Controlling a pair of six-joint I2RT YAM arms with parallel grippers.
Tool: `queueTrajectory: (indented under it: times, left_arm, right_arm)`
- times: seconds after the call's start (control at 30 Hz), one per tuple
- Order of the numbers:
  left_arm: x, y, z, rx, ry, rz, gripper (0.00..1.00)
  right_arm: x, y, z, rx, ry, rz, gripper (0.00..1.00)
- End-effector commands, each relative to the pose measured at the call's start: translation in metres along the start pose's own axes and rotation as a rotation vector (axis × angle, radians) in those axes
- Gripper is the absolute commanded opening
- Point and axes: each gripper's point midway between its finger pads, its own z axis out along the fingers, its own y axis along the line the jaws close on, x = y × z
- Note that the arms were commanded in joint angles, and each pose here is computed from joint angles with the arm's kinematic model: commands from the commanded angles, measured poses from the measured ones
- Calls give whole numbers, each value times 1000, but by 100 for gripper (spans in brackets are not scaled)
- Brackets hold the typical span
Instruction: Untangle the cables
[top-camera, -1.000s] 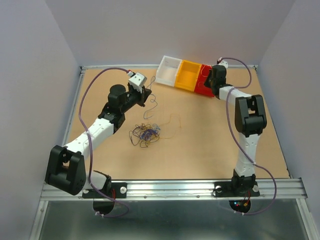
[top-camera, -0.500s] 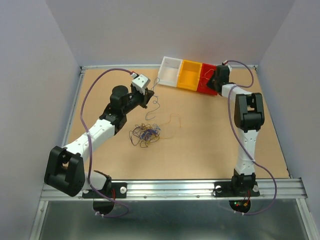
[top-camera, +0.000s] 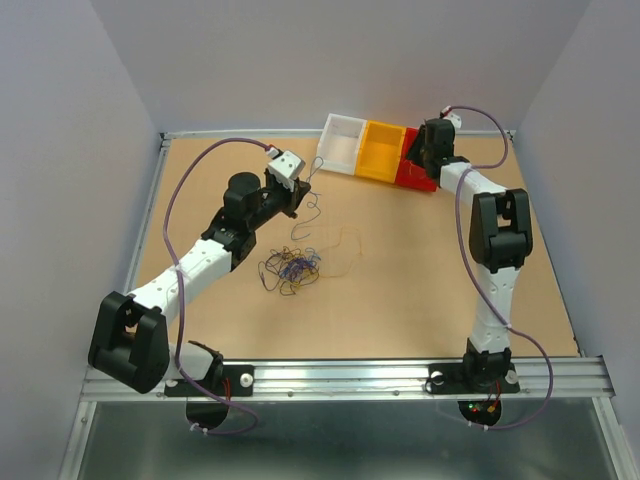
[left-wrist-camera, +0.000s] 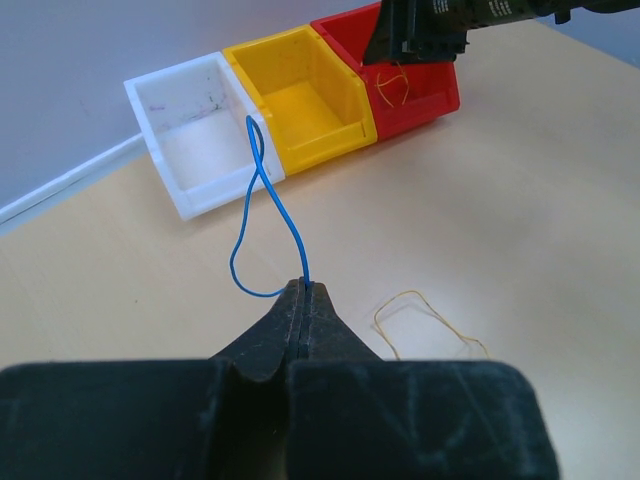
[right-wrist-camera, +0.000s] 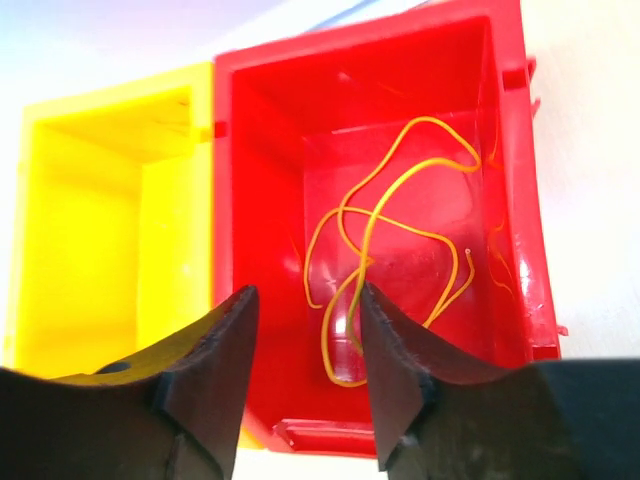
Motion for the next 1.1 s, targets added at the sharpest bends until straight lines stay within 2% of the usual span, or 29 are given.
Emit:
queueTrajectory:
  times: [0.0,0.13,0.43,0.53,0.57,0.7,0.93,1.07]
  left_arm:
    - [-21,-3,-6,-3,-59,39,0]
    - [-21,-3,-6,-6,-60,42,0]
    - [-22,-4,-7,-10,-61,47,0]
    - [-22,-4,-7,-8,-61,50,0]
    - [-22,-4,-7,-10,-60,50,0]
    - [-21,-6,-6,-5,-57,50,0]
    - [-21,-5,-7,-10,-55,52,0]
    - [-20,-5,-6,-9,-51,54,0]
  right_arm:
    - [-32,14,-21,-10,-80,-23,55]
    - [-35,27,-22,-24,-96,-43,70]
    - [-33,42,-11,-26,-103,-51,81]
    - [-23,30,-7,55,-42,-54,85]
    - [-24,30,-7,60,-36,-50,89]
    - [-23,35,-4,40,-28,-60,93]
    - [-9,19,1,151,37,-127,99]
    - [-17,22,-4,175,28,-146,100]
